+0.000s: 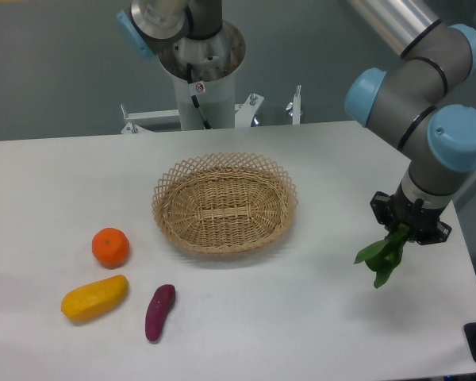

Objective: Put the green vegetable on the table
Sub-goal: 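Hold the green bok choy in the gripper and begin moving it, then lower the held bok choy down onto the table beside the basket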

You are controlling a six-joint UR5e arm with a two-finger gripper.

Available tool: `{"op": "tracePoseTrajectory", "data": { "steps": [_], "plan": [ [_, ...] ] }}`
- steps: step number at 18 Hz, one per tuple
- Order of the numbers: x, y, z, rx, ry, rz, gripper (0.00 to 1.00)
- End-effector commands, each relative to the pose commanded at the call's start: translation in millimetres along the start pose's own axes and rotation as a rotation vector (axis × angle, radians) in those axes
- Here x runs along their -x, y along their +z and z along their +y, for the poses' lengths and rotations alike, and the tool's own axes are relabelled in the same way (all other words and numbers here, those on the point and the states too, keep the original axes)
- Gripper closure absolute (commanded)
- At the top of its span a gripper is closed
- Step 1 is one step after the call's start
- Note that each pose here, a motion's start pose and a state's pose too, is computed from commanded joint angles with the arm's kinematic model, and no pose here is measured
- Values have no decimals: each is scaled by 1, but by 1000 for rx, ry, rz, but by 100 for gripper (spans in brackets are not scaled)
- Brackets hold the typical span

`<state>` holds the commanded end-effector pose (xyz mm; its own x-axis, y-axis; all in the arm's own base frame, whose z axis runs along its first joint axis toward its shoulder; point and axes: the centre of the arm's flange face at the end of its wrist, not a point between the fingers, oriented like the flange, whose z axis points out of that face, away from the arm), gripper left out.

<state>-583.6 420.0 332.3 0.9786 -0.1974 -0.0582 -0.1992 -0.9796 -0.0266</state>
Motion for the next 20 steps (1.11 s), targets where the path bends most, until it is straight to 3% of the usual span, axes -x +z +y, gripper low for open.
{"op": "tracePoseTrajectory", "data": {
  "steps": [13,15,20],
  "plan": [
    [-65,27,41,3,12,0,92],
    [-74,40,42,7,17,23,93],
    [-101,74,48,1,25,-5,92]
  ]
}}
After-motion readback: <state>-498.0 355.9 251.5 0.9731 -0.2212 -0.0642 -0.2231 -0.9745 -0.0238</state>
